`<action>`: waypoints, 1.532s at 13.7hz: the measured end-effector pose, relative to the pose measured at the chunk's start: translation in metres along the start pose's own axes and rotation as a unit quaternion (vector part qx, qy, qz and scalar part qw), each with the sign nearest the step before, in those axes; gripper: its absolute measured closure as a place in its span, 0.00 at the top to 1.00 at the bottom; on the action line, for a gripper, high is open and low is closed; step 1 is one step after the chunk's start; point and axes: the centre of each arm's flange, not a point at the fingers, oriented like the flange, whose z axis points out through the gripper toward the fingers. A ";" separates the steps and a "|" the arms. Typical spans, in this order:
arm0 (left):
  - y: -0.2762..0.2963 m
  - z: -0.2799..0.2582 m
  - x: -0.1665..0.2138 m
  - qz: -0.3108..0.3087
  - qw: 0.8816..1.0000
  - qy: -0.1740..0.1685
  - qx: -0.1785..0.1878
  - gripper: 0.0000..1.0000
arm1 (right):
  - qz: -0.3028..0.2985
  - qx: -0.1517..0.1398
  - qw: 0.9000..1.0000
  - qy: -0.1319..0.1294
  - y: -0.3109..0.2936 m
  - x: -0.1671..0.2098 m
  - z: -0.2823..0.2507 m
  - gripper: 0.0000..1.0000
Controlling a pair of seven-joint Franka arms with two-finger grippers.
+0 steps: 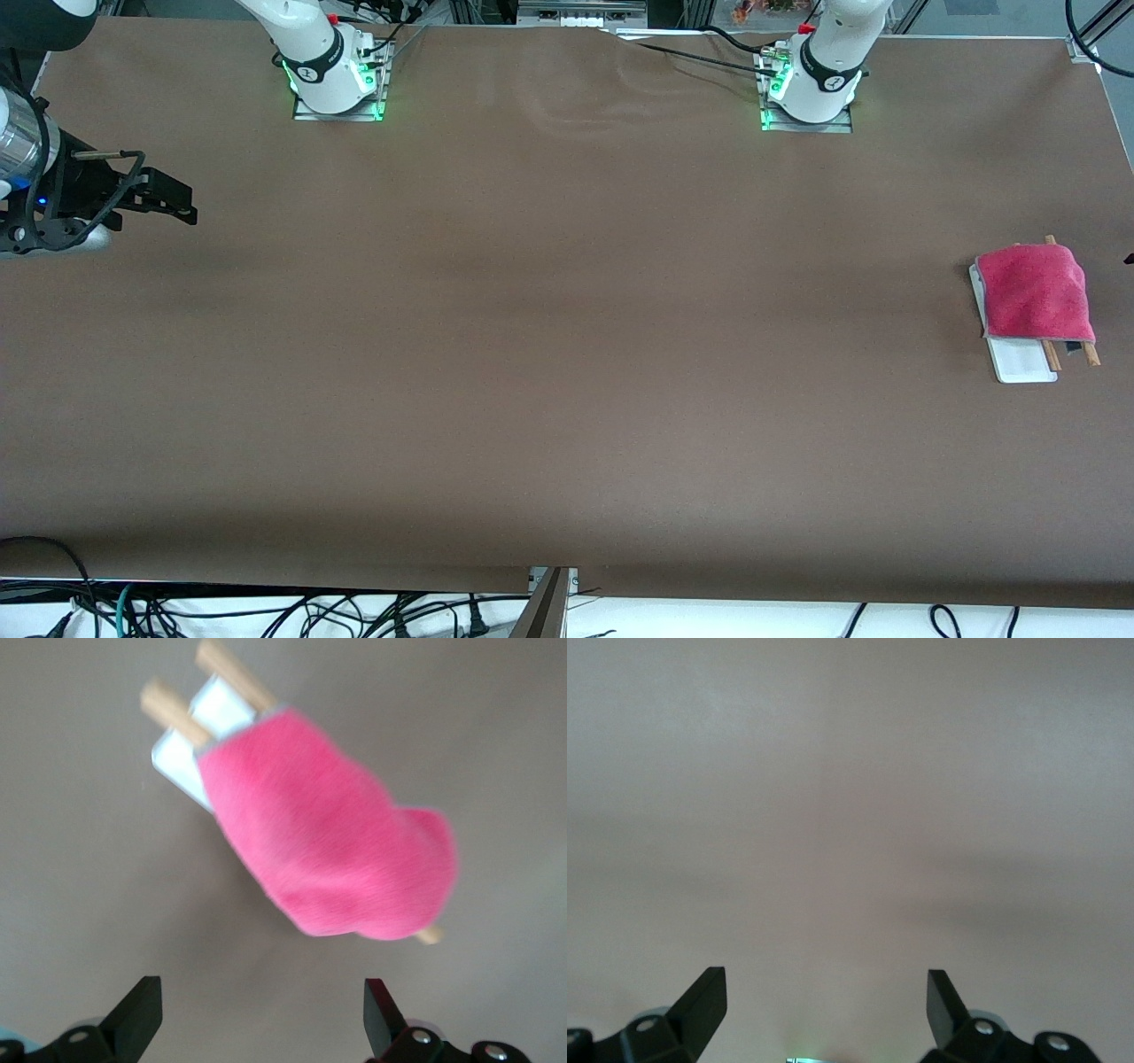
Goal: Pass towel and hang on rack
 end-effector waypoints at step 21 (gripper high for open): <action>0.334 -0.187 0.331 -0.244 0.969 0.004 0.033 1.00 | 0.000 0.000 1.000 0.000 0.001 0.000 0.000 1.00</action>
